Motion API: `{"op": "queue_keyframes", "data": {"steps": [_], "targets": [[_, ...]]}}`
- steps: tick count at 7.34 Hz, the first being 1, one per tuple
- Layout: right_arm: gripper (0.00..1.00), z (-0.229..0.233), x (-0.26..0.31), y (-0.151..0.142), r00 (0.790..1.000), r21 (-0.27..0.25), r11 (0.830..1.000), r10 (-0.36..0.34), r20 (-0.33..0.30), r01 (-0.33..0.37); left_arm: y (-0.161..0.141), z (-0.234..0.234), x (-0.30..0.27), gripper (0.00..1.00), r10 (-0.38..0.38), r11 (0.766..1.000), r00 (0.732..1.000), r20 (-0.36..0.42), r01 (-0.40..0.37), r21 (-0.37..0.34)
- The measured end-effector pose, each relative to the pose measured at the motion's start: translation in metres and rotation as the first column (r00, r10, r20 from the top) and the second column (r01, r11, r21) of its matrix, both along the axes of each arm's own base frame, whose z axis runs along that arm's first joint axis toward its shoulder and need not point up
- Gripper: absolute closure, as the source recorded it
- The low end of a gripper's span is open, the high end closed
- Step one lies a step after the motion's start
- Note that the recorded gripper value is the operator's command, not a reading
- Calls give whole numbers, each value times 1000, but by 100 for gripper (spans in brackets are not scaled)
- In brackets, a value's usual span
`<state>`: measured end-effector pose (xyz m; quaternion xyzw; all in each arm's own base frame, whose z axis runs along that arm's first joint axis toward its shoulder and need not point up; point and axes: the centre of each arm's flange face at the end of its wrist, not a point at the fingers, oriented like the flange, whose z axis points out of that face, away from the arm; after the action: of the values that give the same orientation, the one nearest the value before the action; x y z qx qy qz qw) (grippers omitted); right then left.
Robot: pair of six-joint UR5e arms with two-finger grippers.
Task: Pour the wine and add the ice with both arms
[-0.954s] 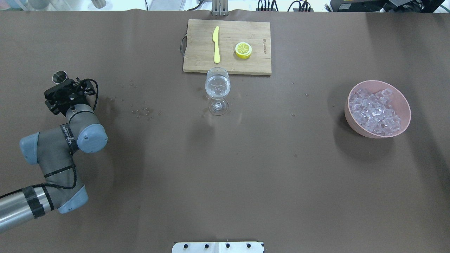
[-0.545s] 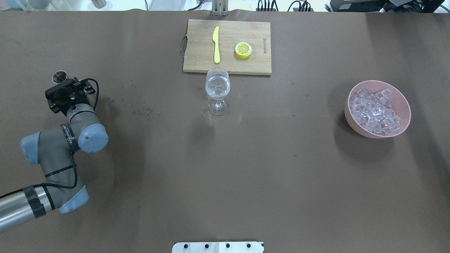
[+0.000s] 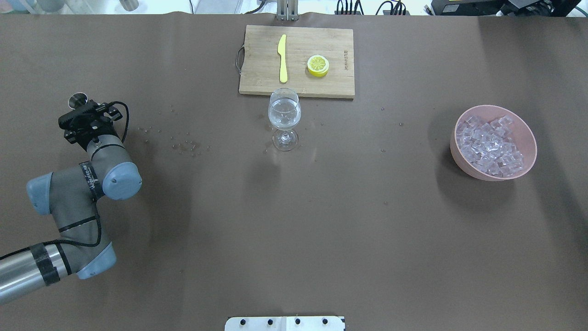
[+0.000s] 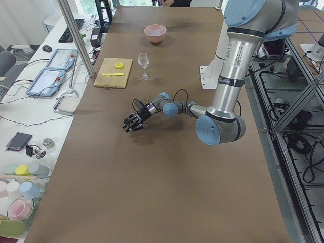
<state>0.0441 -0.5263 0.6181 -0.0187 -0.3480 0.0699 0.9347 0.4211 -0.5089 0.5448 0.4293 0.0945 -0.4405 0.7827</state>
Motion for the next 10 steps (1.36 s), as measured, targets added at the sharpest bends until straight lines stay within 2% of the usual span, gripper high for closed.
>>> {"op": "queue_keyframes", "data": {"steps": [3, 5, 6, 8, 10], "targets": [[0, 0, 0, 0, 1000, -1, 1000, 2, 1, -2, 9, -37, -20, 100, 3, 1000, 1000, -20, -2, 15], [0, 0, 0, 0, 1000, -4, 1000, 2, 1, -2, 23, -93, -41, 100, 24, 999, 999, -31, -23, 23], [0, 2, 0, 0, 1000, -7, 1000, 2, 1, -2, 28, -125, -46, 100, 49, 998, 997, -65, -46, 38], [0, 7, -2, 0, 1000, -17, 1000, 1, 9, 0, 35, -189, -44, 100, 149, 988, 981, -123, -142, 69], [0, 8, -3, -2, 1000, -22, 1000, -2, 17, 2, 34, -257, -34, 100, 255, 963, 959, -127, -240, 123]]}}
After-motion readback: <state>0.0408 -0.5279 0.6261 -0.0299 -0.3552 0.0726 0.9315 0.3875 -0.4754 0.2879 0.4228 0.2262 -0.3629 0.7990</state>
